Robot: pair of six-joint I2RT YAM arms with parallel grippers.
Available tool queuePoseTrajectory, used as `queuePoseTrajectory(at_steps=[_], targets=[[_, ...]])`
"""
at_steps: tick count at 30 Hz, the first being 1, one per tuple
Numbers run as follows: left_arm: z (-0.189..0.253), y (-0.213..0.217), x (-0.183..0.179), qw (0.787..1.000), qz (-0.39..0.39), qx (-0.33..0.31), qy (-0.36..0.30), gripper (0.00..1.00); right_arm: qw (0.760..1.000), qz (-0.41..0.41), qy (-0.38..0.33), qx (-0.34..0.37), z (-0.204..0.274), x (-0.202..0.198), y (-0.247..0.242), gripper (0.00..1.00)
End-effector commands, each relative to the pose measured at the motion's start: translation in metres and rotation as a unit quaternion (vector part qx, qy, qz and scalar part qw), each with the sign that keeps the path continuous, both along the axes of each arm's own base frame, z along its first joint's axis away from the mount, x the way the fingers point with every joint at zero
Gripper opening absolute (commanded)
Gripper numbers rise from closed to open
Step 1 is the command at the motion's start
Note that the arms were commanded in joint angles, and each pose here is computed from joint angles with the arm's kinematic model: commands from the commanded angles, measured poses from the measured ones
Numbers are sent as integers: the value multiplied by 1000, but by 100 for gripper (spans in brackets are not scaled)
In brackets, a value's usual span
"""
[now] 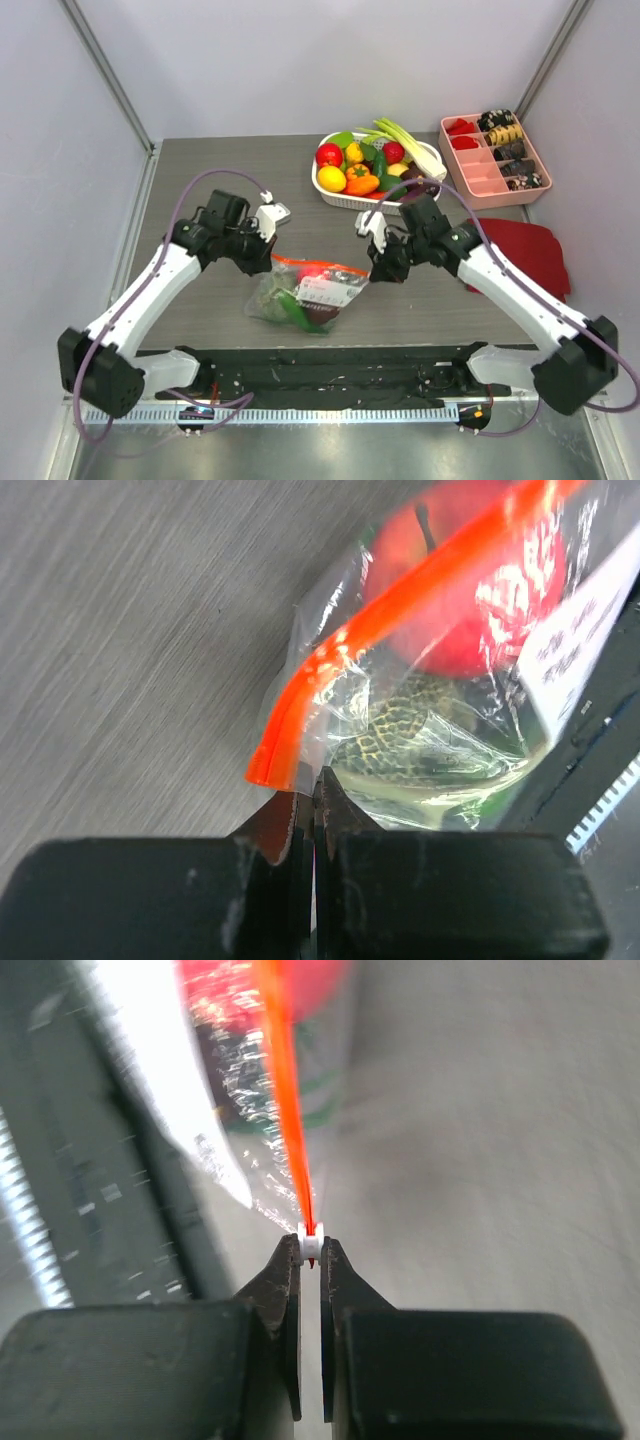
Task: Place the food in the zip-top bag and seal the zipper
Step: Place the zipper food storage bag at the center of the board, then reset both arms
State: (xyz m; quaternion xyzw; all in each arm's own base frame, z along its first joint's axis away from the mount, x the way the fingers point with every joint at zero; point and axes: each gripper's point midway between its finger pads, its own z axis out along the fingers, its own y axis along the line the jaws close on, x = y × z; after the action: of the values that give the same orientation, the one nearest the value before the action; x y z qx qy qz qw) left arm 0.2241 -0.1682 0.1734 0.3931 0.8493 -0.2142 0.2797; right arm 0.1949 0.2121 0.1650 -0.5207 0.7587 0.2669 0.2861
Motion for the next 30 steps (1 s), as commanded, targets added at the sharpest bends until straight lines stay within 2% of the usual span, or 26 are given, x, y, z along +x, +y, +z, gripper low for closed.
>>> queuePoseTrajectory(at_steps=[1, 2, 6, 9, 11, 12, 14, 15, 16, 18, 19, 21, 22, 23, 27, 29, 30], targets=[[-29, 1, 29, 997, 70, 18, 20, 0, 997, -39, -71, -19, 9, 69, -10, 1], [-39, -1, 33, 996, 76, 18, 31, 0, 996, -41, -75, -23, 7, 75, -10, 1], [-46, -11, 67, 990, 141, -12, 8, 0, 996, -41, -66, -36, -13, 99, 0, 1], [-49, 4, 85, 981, 191, 12, -12, 0, 995, -45, -72, -50, -14, 114, 2, 1], [-49, 18, 95, 975, 219, 19, -23, 4, 995, -49, -69, -54, -16, 121, 4, 7], [-50, 21, 95, 975, 220, 18, -21, 6, 995, -49, -64, -54, -16, 120, 4, 16], [-50, 26, 93, 976, 219, 15, -10, 18, 996, -48, -57, -46, -14, 117, 7, 28], [-45, 26, 91, 976, 220, 8, -10, 24, 996, -52, -51, -42, -12, 115, 7, 39], [-41, 27, 89, 975, 220, -1, -6, 39, 996, -55, -49, -40, -11, 113, 7, 46], [-31, 28, 84, 975, 222, -20, -3, 53, 996, -66, -56, -29, 1, 112, 7, 59], [-16, 29, 82, 974, 221, -35, -21, 70, 996, -69, -60, -23, 8, 110, 6, 61], [2, 32, 79, 973, 223, -47, -41, 80, 994, -82, -75, -6, 27, 108, 6, 69], [17, 34, 77, 971, 224, -58, -58, 93, 993, -88, -83, 1, 37, 109, 6, 71], [29, 35, 77, 969, 229, -66, -70, 100, 992, -95, -87, 7, 44, 110, 5, 73], [61, 42, 69, 964, 239, -72, -86, 100, 985, -125, -110, 44, 84, 102, 2, 88], [60, 45, 57, 969, 235, -52, -56, 100, 982, -144, -109, 63, 98, 99, 0, 92], [75, 45, 56, 970, 229, -53, -63, 100, 980, -151, -108, 71, 103, 96, -1, 94]])
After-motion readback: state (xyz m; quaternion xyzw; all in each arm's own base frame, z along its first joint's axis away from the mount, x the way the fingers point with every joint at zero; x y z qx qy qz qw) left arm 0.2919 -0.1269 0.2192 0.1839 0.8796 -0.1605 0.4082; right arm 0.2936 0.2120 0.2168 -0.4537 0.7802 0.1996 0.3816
